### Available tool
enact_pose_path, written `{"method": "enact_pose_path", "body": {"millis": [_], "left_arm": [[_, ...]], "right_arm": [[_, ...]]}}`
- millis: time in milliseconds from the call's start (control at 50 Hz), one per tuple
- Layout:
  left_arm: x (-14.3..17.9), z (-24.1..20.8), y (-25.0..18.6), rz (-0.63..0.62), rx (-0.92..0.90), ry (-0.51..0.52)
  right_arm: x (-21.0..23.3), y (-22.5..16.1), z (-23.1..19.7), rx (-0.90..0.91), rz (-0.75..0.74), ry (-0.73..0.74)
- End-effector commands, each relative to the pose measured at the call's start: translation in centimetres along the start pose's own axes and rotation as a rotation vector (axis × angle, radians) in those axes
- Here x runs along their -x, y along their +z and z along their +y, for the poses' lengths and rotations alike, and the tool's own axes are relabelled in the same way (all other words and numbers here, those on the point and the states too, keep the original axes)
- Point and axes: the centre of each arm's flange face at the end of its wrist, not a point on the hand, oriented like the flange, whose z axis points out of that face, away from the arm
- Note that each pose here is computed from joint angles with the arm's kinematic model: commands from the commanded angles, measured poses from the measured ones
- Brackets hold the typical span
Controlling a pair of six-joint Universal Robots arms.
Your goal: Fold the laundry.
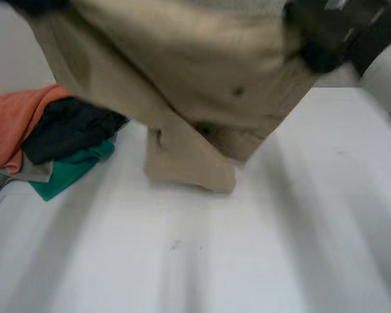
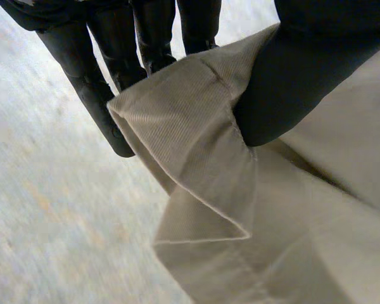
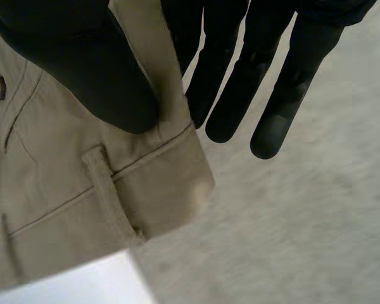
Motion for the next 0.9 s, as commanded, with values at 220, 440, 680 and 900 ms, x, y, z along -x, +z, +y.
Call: {"method": "enact_pose_path", "body": {"millis": [220,440,680,900], "left_arm": [[0.8,8.3,9.9,0.040,0.152,-0.055],[5.2,2.5,14.7,-0.250,-0.420,-0.077],[-0.3,13.5,11.6,-0.124,-0.023,-0.163],[-9.0,28.2,3.8,0.102,0.484,-0.082]], "right_arm": [[0.1,7.0,3.3,0.083,-0.006,0.101],[-2.5,12.4,-1.5,-0.509,0.531,0.174],[4.0,9.1,7.5,-0.110,0.256,0.168],[12.1,3.0,21.1,0.333,-0.055,0.053]]}}
